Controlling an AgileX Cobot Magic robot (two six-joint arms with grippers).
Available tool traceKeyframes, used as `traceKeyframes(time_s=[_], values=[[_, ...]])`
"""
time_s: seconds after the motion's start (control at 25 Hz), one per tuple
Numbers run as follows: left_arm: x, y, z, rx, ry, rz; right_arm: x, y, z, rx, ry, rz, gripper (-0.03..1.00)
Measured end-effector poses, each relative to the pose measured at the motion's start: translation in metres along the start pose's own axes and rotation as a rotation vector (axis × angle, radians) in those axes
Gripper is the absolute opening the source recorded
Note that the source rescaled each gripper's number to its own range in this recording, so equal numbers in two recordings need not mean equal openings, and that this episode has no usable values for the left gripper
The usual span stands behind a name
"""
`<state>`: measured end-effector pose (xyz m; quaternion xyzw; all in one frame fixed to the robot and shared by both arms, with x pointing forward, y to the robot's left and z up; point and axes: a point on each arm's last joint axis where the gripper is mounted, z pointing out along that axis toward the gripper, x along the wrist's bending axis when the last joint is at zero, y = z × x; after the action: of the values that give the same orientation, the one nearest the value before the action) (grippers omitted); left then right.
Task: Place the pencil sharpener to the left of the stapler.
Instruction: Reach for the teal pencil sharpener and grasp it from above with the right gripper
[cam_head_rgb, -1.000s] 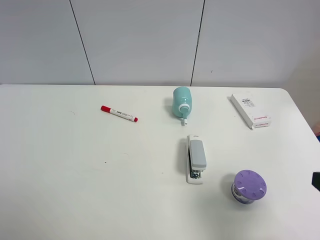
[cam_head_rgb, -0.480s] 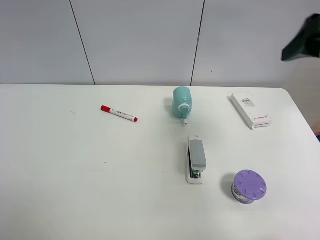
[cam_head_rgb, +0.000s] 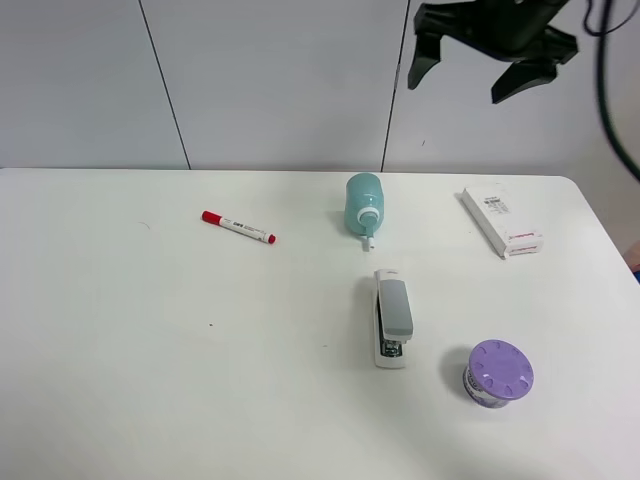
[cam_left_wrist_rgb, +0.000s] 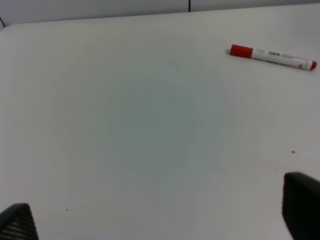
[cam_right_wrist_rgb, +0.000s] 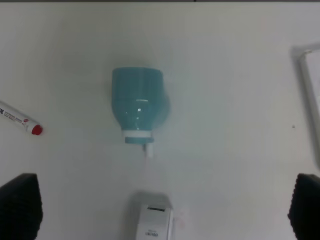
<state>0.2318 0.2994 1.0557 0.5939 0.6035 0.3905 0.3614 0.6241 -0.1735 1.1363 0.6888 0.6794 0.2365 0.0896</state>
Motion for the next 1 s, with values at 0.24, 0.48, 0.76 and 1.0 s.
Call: traceKeyframes(time_s=[0.24,0.48,0.76,1.0], values=[[0.000,0.000,0.000,0.000,0.000,0.000,0.013,0.011,0.068,0.087,-0.008,0.007,1.00],[0.000,0.000,0.000,0.000,0.000,0.000,0.019,0.002,0.107,0.174,-0.023,0.015,1.00],[0.000,0.000,0.000,0.000,0.000,0.000,0.023,-0.005,0.132,0.209,-0.054,0.034,1.00],[0.000,0.000,0.000,0.000,0.000,0.000,0.020,-0.006,0.149,0.213,-0.080,0.030,1.00]])
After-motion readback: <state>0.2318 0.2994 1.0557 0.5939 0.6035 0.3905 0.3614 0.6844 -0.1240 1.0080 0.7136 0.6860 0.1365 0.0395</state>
